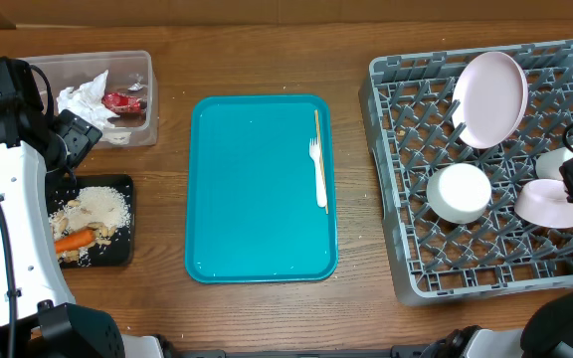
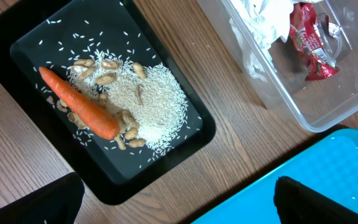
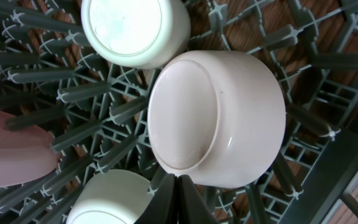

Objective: Sort waste into correct bins and load items into the dishwasher rack

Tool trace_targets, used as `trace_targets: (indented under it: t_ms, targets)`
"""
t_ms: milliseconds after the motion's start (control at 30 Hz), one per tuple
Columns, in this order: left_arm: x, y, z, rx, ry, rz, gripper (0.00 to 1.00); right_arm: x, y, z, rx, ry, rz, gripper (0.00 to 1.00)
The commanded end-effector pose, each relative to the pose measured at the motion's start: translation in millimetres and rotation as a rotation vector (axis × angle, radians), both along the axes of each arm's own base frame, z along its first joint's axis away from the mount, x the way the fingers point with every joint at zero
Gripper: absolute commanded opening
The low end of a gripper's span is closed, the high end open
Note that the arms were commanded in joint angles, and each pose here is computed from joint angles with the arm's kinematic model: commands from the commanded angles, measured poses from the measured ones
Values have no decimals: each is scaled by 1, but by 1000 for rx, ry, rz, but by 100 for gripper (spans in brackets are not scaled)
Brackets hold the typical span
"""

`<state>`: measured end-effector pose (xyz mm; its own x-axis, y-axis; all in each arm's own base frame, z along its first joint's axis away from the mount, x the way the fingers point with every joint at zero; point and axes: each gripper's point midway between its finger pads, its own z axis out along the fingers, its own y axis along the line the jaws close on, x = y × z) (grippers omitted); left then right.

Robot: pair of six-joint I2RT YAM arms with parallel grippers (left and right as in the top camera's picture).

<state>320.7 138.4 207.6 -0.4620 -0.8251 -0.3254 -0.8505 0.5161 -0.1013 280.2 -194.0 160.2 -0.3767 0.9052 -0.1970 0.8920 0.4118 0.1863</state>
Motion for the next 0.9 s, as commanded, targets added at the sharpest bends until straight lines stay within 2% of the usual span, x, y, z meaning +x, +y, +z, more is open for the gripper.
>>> trace_targets:
  t_ms: [0, 367, 567, 867]
  targets:
    - [2, 5, 7, 22, -13, 4, 100, -2, -4, -7, -8, 27, -23, 4]
    - [2, 5, 7, 22, -13, 4, 100, -1, -5, -44, 62, 128, -22, 4]
    - [2, 5, 7, 22, -13, 4, 100, -20, -11, -44, 20, 213, -86, 4]
    - [2, 5, 7, 22, -13, 3, 100, -40, 2, -42, 64, 287, -106, 4]
